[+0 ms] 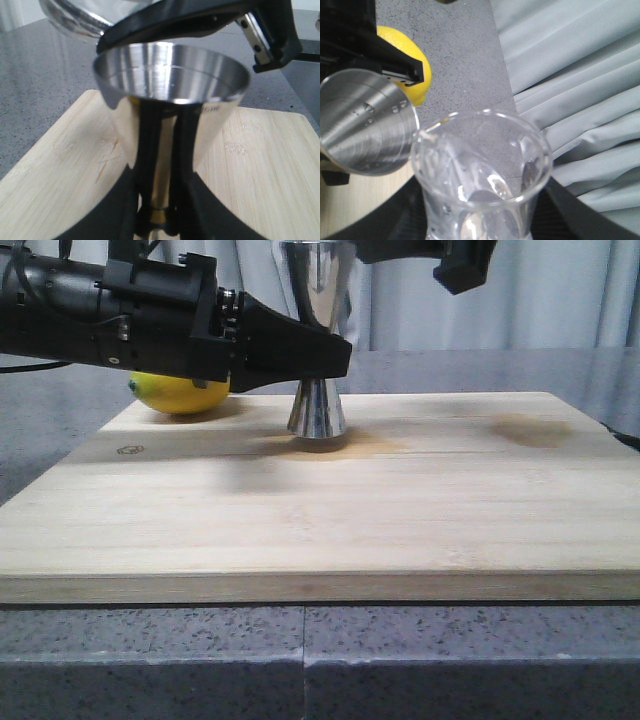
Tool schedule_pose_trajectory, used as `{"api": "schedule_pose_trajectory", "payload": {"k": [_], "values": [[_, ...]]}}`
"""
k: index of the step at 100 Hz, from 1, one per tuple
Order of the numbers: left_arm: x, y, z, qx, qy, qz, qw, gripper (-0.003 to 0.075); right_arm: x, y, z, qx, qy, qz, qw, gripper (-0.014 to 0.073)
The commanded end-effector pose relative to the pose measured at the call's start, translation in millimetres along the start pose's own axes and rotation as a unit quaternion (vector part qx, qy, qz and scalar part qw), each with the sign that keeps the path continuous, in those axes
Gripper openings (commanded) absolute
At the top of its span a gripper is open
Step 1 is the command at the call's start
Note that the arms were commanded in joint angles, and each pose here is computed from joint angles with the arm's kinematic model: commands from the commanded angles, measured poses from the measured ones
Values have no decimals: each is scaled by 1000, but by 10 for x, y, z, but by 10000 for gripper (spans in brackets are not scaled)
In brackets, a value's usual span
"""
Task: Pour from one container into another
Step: 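Tilt the beaker with the right gripper, pouring liquid into the jigger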
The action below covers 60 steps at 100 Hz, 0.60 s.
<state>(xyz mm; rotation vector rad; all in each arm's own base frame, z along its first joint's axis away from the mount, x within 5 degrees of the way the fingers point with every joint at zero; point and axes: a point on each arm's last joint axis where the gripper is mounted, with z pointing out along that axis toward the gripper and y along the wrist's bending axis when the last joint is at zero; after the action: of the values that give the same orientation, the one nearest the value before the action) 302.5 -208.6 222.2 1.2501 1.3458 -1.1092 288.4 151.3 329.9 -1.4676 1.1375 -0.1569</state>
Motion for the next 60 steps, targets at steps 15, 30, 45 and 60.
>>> {"api": "schedule_pose_trajectory", "payload": {"k": [15,30,45,60], "values": [[-329,-62,-14,21,-81,13,996,-19,-140,-175,-133,30,-16,-31,999,289],[-329,-62,-14,21,-81,13,996,-19,-138,-172,-133,28,-15,-35,999,289],[-329,-62,-14,21,-81,13,996,-19,-134,-165,-132,24,-12,-46,999,289],[-329,-62,-14,21,-81,13,996,-19,-134,-153,-130,19,-10,-59,998,289]]}}
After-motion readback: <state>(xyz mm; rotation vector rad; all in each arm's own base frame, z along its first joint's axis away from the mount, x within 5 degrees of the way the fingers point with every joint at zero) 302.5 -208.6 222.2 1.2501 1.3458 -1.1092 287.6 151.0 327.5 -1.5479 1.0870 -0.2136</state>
